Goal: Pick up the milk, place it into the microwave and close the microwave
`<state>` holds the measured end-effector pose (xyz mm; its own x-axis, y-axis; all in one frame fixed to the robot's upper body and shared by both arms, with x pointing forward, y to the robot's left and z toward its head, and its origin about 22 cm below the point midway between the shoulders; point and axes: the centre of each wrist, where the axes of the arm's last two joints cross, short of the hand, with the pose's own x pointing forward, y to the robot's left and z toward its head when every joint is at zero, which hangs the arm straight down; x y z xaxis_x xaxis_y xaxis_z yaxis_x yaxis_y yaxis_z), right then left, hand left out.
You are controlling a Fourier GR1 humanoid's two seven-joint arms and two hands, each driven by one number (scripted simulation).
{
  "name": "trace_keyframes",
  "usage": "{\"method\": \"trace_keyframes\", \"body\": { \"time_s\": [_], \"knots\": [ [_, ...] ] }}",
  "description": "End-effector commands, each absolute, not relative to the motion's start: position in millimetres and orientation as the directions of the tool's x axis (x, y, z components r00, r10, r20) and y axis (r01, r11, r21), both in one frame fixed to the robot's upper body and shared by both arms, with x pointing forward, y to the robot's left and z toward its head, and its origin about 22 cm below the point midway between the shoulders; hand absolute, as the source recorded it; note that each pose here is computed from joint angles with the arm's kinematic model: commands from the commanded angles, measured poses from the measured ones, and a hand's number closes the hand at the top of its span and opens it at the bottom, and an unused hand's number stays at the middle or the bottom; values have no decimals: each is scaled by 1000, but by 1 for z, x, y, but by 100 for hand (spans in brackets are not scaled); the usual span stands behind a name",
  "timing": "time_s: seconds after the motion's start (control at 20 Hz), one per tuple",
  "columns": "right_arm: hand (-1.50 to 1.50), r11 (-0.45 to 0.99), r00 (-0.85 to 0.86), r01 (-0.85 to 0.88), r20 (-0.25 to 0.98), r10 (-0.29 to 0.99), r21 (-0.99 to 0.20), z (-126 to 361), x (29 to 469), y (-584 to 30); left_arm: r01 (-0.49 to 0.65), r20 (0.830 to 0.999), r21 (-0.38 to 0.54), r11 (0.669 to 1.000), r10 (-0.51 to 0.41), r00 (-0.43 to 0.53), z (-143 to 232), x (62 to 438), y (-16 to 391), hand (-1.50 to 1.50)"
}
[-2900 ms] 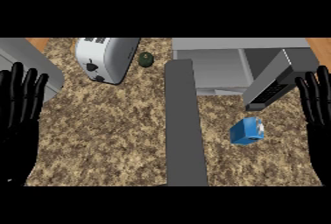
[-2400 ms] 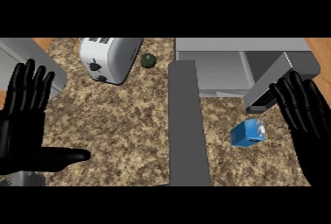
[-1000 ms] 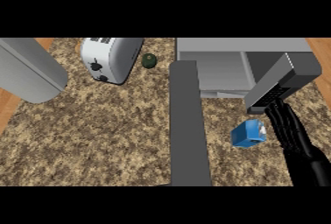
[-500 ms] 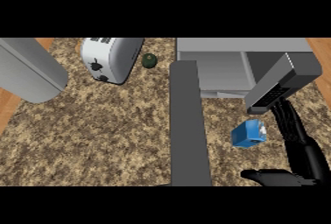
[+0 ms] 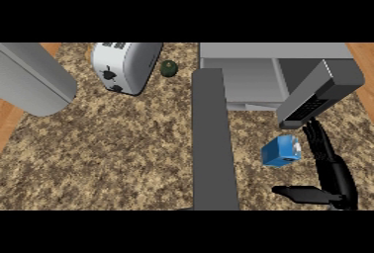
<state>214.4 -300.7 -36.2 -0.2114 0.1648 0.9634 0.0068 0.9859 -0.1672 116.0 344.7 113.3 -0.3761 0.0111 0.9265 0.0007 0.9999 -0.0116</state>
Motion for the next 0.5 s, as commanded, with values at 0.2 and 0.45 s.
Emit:
{"method": "trace_keyframes", "body": {
  "time_s": [0.2, 0.45],
  "knots": [
    [-150, 987, -206, -33, 967, 148, -158, -72, 226, -328, 3, 926, -10, 1000, 10, -376, 111, 120, 341, -150],
    [-150, 985, -199, -22, 966, 166, -173, -110, 225, -327, 5, 924, -15, 1000, 16, -383, 109, 128, 343, -150]
  ]
}}
